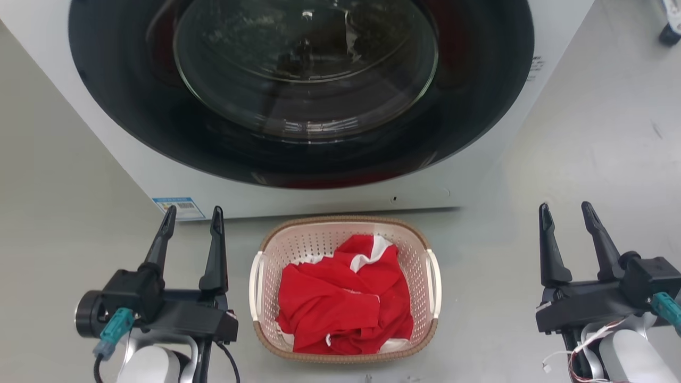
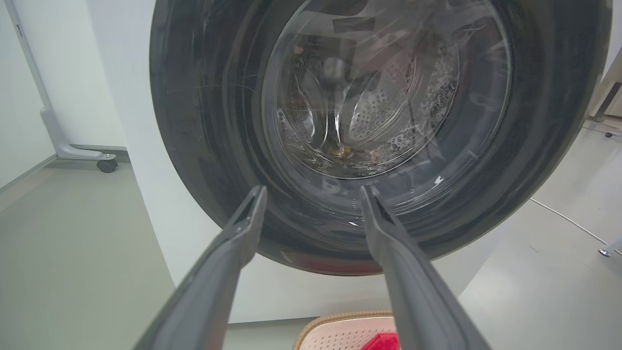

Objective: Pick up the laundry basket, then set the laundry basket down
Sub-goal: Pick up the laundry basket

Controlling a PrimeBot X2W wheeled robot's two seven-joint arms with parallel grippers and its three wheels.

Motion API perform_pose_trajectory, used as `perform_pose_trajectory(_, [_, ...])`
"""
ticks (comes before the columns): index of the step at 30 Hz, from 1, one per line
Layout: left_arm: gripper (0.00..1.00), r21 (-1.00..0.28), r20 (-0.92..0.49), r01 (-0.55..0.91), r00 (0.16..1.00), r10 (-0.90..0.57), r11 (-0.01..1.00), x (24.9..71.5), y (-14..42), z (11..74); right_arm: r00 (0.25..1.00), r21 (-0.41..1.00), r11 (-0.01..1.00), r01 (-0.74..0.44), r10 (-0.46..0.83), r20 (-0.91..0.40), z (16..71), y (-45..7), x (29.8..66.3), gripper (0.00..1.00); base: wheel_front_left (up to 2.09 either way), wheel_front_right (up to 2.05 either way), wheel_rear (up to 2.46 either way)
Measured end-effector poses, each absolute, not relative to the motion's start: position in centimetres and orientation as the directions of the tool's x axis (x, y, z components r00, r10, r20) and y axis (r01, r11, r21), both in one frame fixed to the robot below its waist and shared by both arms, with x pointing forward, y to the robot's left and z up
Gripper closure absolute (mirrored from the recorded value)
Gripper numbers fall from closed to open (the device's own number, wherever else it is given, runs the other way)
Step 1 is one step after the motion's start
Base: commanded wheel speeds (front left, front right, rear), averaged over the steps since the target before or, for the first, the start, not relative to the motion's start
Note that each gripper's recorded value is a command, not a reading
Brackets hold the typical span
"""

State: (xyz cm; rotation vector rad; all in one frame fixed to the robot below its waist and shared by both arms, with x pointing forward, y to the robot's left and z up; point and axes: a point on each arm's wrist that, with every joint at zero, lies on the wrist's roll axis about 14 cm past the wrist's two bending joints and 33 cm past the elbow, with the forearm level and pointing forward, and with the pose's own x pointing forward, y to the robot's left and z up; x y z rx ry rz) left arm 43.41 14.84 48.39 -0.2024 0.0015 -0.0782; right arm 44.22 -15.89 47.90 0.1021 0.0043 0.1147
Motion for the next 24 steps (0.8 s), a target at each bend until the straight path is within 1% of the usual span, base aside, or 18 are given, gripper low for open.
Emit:
perform_pose_trajectory(15, [0.00,-0.228,-0.057,0.067,0.995,-0.082,0.971,47.8,14.1,44.6,0.988,0.122,0.986,-0.118,0.128,-0.081,43.3,-15.2,47.9,0.00,0.00,0.00,0.00])
perform_pose_trajectory(24, [0.00,-0.243,-0.124,0.046,0.989,-0.078,0.969,49.9,14.3,41.0,0.981,0.138,0.984,-0.116,0.135,-0.137,39.9,-14.9,49.8,0.00,0.00,0.00,0.00])
